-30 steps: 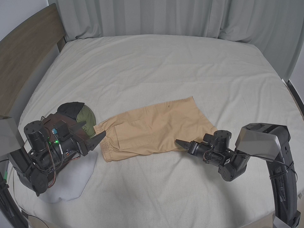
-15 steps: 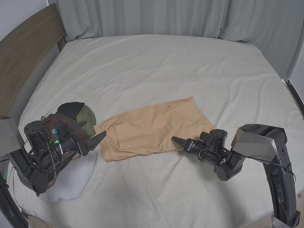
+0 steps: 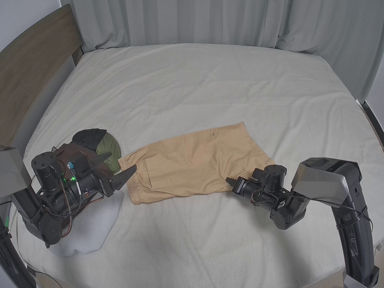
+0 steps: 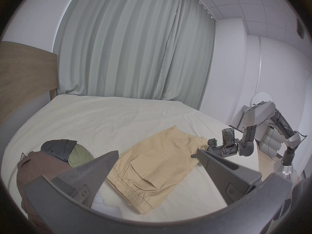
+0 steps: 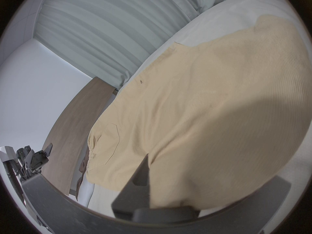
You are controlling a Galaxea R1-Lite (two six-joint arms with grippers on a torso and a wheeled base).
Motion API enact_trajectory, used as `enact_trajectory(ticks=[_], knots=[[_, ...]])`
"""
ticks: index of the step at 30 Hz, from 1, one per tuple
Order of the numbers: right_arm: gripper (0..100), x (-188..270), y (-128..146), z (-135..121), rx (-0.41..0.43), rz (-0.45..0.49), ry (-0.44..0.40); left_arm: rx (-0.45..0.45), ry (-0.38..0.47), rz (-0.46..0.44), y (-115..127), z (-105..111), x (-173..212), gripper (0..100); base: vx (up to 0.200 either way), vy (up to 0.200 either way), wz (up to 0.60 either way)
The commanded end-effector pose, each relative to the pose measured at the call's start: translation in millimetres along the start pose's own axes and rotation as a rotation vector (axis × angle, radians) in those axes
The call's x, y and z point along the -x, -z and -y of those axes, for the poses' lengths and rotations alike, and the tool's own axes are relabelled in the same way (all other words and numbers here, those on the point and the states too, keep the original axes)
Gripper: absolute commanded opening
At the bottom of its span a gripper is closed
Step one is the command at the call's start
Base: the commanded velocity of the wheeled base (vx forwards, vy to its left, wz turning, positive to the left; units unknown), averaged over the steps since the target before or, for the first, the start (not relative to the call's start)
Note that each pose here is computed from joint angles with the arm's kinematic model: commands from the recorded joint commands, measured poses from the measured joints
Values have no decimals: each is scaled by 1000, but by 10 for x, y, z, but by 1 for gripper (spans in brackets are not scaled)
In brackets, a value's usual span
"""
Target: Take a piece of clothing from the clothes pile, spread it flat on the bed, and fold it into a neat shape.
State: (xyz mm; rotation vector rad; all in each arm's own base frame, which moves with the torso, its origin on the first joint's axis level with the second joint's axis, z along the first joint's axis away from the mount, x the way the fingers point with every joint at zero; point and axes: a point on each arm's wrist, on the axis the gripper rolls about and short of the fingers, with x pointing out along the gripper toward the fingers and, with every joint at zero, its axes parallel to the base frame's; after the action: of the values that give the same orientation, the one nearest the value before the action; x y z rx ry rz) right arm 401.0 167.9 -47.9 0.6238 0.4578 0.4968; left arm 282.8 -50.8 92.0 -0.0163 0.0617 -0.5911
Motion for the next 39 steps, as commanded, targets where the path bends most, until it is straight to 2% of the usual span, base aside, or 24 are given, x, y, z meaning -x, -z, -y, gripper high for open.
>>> enact_trajectory(ticks=[1, 17, 39], knots=[[0, 28, 1, -9, -6, -2, 1, 1, 1, 2, -3, -2, -6, 100, 0, 0, 0], [0, 424, 90, -31, -17, -34, 33, 0, 16, -1, 3, 4, -2, 100, 0, 0, 0], [0, 1265, 283, -166, -40, -139, 115, -2, 14, 2, -4, -1, -1, 100, 0, 0, 0]])
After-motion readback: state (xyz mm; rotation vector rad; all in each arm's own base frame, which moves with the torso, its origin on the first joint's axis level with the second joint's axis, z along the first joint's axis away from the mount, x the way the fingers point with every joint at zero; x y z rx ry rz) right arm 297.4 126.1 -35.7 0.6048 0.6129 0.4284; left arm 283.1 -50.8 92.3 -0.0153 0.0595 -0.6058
